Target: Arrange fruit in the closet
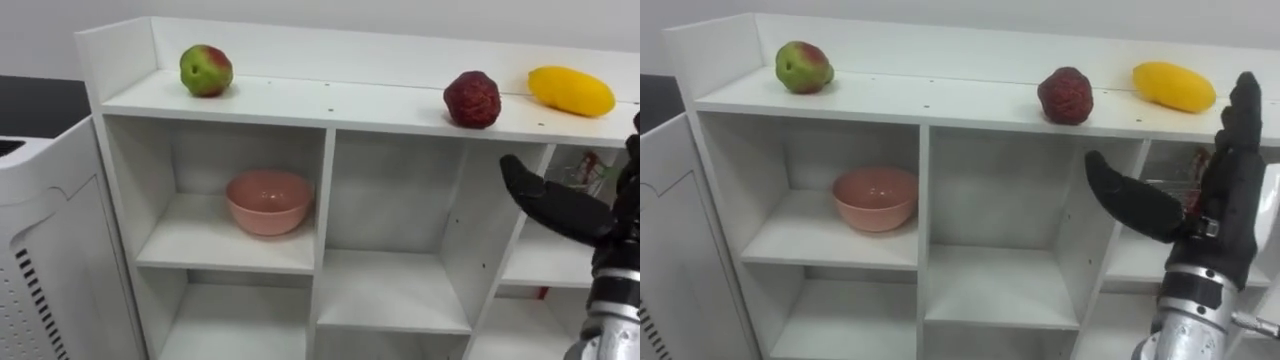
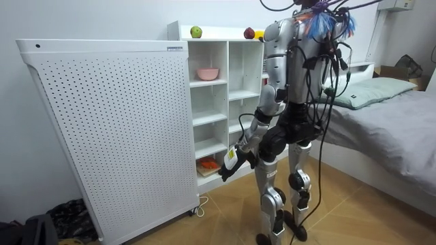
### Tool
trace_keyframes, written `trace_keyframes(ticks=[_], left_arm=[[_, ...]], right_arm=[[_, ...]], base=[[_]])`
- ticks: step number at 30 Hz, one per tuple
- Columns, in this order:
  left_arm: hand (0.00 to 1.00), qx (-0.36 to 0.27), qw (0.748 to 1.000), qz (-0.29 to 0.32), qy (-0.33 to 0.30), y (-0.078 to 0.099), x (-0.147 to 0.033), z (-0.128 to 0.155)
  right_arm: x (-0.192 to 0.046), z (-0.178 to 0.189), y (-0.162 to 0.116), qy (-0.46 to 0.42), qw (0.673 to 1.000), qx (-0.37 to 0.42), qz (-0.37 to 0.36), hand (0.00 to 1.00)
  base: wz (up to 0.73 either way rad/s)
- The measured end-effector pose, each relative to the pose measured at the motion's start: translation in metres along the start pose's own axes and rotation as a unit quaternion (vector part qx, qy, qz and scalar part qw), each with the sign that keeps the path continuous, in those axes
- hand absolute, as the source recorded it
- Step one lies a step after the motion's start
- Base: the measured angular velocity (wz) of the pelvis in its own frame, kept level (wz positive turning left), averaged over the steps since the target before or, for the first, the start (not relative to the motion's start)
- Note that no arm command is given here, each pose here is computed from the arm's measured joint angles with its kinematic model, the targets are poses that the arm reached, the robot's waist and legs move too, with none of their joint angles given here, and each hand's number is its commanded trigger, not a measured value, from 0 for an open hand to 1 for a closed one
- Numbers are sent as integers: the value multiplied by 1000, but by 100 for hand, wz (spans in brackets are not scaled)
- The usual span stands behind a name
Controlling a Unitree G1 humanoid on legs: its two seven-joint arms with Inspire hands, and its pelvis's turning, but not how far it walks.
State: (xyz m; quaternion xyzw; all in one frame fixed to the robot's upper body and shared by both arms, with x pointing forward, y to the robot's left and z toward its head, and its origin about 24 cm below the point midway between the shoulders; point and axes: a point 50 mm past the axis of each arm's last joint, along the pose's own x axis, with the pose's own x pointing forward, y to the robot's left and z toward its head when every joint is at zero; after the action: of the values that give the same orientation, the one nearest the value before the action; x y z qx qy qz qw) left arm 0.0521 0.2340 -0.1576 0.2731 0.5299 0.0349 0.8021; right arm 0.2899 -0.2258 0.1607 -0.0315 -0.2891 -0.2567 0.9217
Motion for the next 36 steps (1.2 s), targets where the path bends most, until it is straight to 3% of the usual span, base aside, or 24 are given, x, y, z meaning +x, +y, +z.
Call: trace_keyframes(ticks=[8, 15, 31, 36], left_arm=[[0, 7, 1000, -4, 7, 2, 1, 1], [0, 32, 999, -11, 11, 3, 2, 1], [0, 47, 998, -29, 25, 6, 3, -1], [0, 50, 998, -27, 33, 8, 3, -4]], right_arm=[[14, -5, 4, 44, 998, 55, 3, 0], [33, -5, 8, 45, 998, 48, 4, 0], [36, -6, 11, 53, 997, 36, 45, 0], [55, -6, 11, 66, 996, 33, 41, 0]], base=[[4], [1], [0], [0]])
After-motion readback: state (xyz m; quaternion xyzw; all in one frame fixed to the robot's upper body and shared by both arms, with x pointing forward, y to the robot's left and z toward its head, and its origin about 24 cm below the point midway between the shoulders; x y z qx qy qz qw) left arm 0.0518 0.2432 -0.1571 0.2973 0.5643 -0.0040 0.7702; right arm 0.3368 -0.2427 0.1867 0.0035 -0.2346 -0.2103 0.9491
